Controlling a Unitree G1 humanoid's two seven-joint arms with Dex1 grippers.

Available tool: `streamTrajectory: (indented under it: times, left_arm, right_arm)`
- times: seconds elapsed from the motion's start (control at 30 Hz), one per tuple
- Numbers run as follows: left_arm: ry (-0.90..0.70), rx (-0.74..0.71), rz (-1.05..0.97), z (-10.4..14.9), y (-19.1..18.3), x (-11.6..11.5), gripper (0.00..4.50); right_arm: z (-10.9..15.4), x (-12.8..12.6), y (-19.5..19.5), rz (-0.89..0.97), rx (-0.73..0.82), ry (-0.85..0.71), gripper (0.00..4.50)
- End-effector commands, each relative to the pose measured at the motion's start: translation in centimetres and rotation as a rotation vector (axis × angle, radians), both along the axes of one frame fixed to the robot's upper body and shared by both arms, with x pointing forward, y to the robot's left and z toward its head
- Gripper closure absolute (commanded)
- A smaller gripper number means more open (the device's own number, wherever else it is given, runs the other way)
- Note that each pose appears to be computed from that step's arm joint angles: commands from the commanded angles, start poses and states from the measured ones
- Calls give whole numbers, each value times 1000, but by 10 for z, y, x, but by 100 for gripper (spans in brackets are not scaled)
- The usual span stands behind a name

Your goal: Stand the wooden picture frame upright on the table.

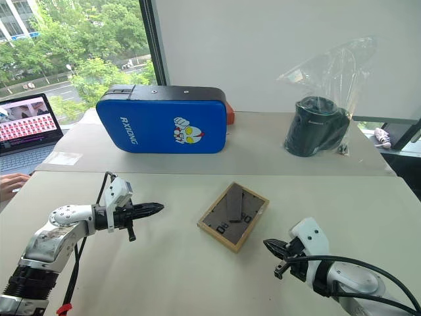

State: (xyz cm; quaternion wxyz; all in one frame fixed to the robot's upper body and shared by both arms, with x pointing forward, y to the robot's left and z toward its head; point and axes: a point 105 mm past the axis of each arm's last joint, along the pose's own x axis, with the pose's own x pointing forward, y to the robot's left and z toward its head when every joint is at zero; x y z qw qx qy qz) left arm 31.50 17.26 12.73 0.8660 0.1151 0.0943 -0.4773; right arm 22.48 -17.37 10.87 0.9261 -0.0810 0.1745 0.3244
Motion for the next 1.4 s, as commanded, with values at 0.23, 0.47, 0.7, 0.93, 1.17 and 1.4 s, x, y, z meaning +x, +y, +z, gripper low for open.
streamTrajectory:
  times: [0.23, 0.47, 0.7, 0.93, 1.17, 1.4]
  left_arm:
    - [-114, 90, -81, -15, -73, 55, 446]
    - [-170, 214, -220, -38, -120, 63, 446]
    - [-168, 252, -276, -46, -113, 46, 446]
    - [-54, 317, -149, -56, -45, -2, 446]
    - [48, 345, 42, -63, -1, -32, 446]
    - [68, 396, 132, -64, 32, -21, 446]
  right_arm:
    - [-5, 28, -4, -179, -79, -49, 450]
    - [-15, 53, 11, -202, -235, -60, 450]
    - [3, 79, 69, -56, -259, -142, 450]
    - [11, 79, 122, 157, -239, -178, 450]
    - [5, 63, 143, 284, -209, -132, 450]
    - [-3, 62, 134, 292, -237, -102, 450]
